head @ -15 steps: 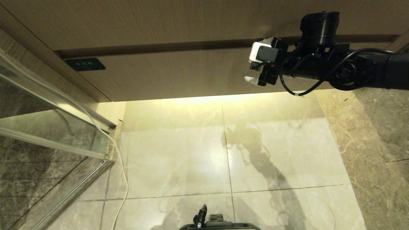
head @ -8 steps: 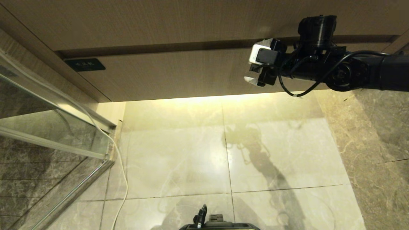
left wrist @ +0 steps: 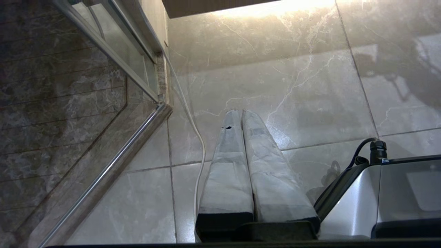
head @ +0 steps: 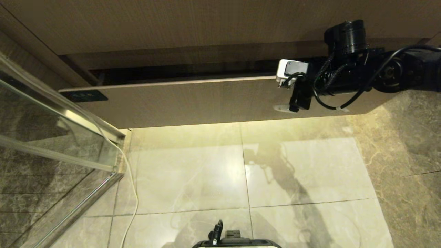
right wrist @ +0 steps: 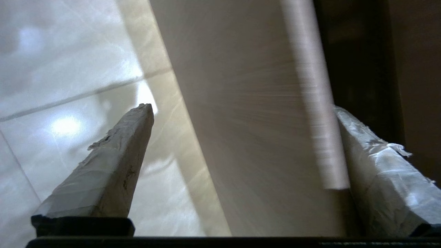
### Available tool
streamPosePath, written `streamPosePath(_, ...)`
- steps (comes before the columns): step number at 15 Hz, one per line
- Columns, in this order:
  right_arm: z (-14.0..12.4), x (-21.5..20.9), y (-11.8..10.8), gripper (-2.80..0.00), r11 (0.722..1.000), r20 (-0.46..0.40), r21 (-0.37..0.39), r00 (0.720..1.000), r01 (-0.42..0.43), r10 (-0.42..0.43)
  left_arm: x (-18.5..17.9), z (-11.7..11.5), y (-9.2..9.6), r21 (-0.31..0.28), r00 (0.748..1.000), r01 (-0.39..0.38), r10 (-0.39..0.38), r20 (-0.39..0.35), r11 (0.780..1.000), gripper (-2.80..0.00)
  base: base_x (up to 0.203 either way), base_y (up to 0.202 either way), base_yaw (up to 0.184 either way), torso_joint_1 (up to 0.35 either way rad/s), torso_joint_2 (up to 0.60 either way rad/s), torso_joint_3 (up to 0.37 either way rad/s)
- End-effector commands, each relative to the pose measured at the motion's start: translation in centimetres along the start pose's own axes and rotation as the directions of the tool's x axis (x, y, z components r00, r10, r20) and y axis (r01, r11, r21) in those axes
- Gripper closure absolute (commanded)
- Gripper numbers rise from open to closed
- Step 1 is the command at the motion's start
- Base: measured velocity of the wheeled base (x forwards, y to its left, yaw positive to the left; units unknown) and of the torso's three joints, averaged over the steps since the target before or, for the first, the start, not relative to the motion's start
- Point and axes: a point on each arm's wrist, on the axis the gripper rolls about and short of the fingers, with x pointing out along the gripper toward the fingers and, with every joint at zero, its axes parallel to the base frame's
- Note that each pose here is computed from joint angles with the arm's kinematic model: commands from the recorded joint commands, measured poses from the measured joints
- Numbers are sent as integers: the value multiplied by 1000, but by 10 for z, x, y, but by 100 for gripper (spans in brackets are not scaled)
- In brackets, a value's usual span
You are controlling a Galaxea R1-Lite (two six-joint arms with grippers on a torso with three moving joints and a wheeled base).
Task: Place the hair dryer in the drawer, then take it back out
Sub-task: Pull open the drawer
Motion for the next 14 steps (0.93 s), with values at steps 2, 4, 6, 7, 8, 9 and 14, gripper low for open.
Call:
streamPosePath(2, 1, -11, 1, -280, 999, -12, 27, 1000, -21, 21, 0, 0, 0, 0, 1000, 0, 0, -1, 1000, 0, 0, 0, 0, 0, 0, 0)
streamPosePath(4, -4, -20, 10, -280, 996, -49, 50, 996, -76, 79, 0, 0, 0, 0, 1000, 1, -1, -1, 1000, 0, 0, 0, 0, 0, 0, 0)
streamPosePath(6, -11, -32, 19, -280, 990, -83, 72, 989, -120, 126, 0, 0, 0, 0, 1000, 1, -1, -1, 1000, 0, 0, 0, 0, 0, 0, 0)
streamPosePath(7, -15, -44, 25, -280, 986, -104, 89, 983, -144, 153, 0, 0, 0, 0, 1000, -1, 1, -1, 1000, 0, 0, 0, 0, 0, 0, 0)
streamPosePath(8, -19, -58, 28, -280, 980, -124, 113, 977, -161, 175, 0, 0, 0, 0, 1000, 0, 0, -1, 1000, 0, 0, 0, 0, 0, 0, 0)
streamPosePath(9, -21, -70, 30, -280, 975, -139, 142, 971, -173, 193, 0, 0, 0, 0, 1000, 1, -1, -1, 1000, 0, 0, 0, 0, 0, 0, 0)
streamPosePath(14, -21, -113, 43, -280, 920, -154, 367, 966, -138, 206, 0, 0, 0, 0, 1000, -1, 1, -1, 1000, 0, 0, 0, 0, 0, 0, 0)
